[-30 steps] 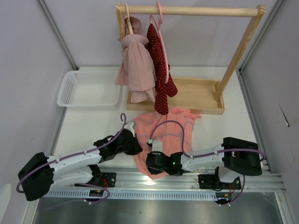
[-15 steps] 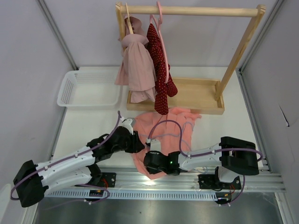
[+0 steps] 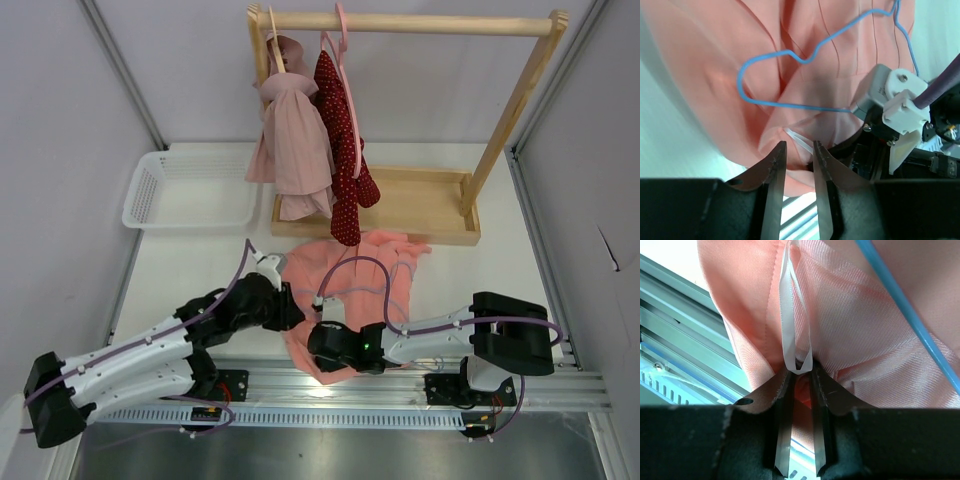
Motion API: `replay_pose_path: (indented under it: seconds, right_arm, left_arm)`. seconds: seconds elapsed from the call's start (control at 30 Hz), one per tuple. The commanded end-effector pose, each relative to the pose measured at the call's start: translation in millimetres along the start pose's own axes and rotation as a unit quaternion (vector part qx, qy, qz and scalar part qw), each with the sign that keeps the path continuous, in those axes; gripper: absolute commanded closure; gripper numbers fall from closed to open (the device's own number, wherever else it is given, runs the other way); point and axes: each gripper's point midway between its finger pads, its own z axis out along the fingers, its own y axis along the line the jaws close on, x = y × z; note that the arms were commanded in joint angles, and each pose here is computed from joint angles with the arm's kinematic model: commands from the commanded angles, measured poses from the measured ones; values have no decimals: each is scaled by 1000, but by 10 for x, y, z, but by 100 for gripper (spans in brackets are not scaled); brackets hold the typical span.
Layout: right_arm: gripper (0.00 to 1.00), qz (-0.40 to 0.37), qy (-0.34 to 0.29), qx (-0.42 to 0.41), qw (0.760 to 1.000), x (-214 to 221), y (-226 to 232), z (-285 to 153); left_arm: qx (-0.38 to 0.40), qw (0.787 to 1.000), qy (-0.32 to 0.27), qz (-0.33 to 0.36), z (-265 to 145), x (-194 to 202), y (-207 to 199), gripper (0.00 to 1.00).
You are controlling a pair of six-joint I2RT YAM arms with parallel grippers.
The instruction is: Place the skirt on the hanger
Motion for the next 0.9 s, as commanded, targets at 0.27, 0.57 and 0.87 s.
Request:
replay_pose_path:
  seconds: [0.27,0.57,0.87]
  right_arm:
    - [78,10,-16,23,1000,-119,-68,-53]
    - [78,12,-29,23,999,-182,-75,-127]
    - [79,13,-30,20,999,-177,-58,-113]
  left_arm:
    - [12,998,51,-15,332,391,-296,73]
    - [-10,998,58,-25,404,449,-232,69]
    - [-22,997,61,-36,418,487,-179,56]
